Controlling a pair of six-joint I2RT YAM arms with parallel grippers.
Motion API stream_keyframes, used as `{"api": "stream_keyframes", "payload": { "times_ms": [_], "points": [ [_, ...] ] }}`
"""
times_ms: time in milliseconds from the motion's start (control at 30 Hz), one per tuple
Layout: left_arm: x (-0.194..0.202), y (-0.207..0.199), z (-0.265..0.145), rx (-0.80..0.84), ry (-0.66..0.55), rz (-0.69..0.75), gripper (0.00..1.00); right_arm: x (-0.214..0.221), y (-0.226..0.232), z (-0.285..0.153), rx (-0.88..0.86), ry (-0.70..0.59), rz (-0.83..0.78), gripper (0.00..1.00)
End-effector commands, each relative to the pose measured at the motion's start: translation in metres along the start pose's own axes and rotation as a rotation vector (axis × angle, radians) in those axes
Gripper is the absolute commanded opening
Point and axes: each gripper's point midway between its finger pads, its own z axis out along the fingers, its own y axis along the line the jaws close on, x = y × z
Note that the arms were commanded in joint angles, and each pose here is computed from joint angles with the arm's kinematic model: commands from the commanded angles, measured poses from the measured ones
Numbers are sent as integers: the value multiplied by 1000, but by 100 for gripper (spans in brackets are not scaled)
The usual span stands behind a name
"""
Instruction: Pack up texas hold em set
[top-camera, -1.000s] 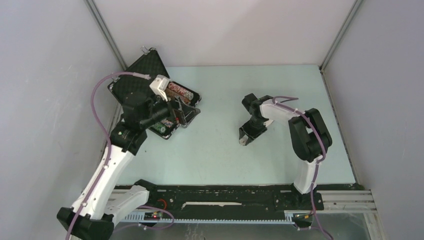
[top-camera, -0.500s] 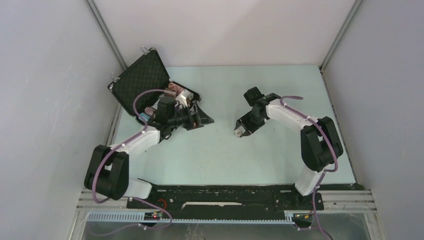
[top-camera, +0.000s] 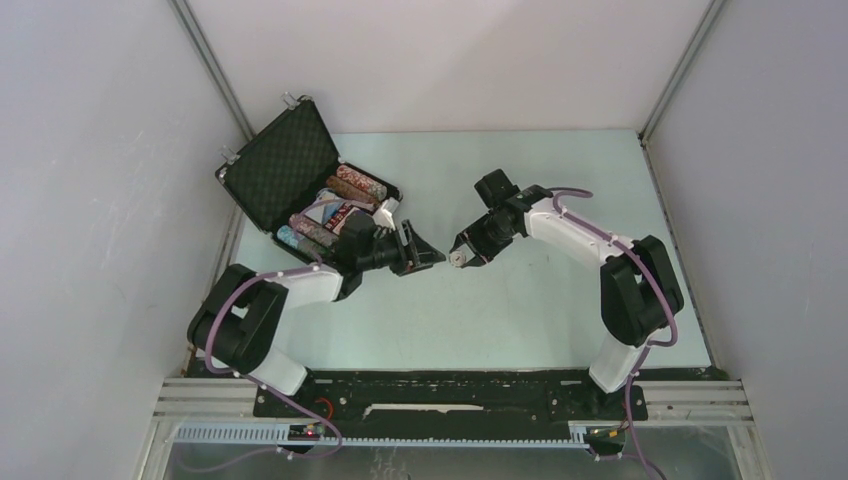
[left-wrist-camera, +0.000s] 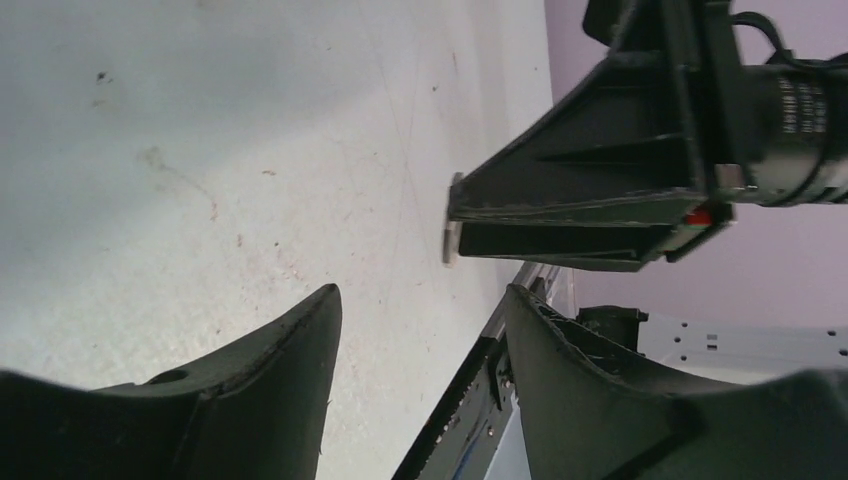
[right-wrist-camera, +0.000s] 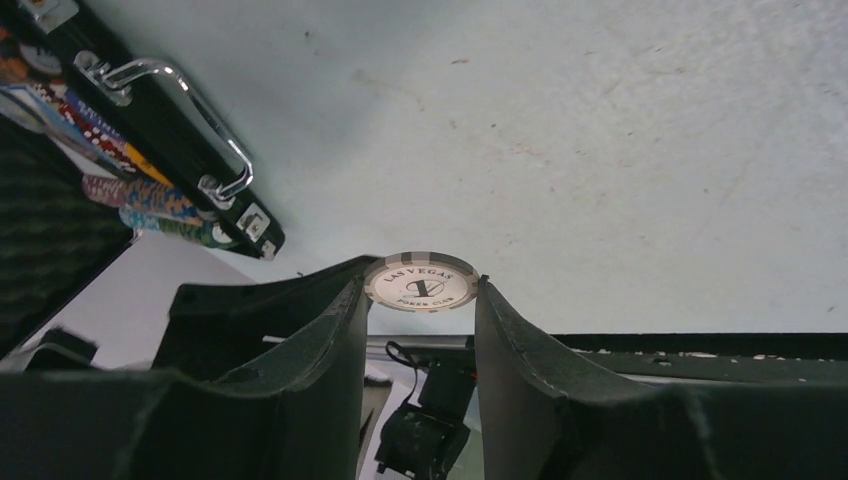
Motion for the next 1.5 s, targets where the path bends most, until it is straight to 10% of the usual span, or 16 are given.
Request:
{"api": "stream_keyframes", "payload": {
  "times_ms": [0, 1033, 1200, 1300, 1467],
  "points": [
    [-10, -5, 2, 38, -87, -6, 65, 15, 26, -23, -101, 20, -3, 26],
    [-5, -20, 8, 108, -62, 14, 26, 33, 45, -29, -164, 50, 3, 26],
    [-8, -20, 6, 96, -73, 30, 2, 35, 44, -27, -161, 57, 4, 28],
    [-12, -22, 1, 72, -94, 80, 0, 37, 47, -28, -176, 56, -15, 35],
    [-23, -26, -8, 18, -131, 188, 0, 30, 51, -40, -225, -2, -97, 81]
  ]
}}
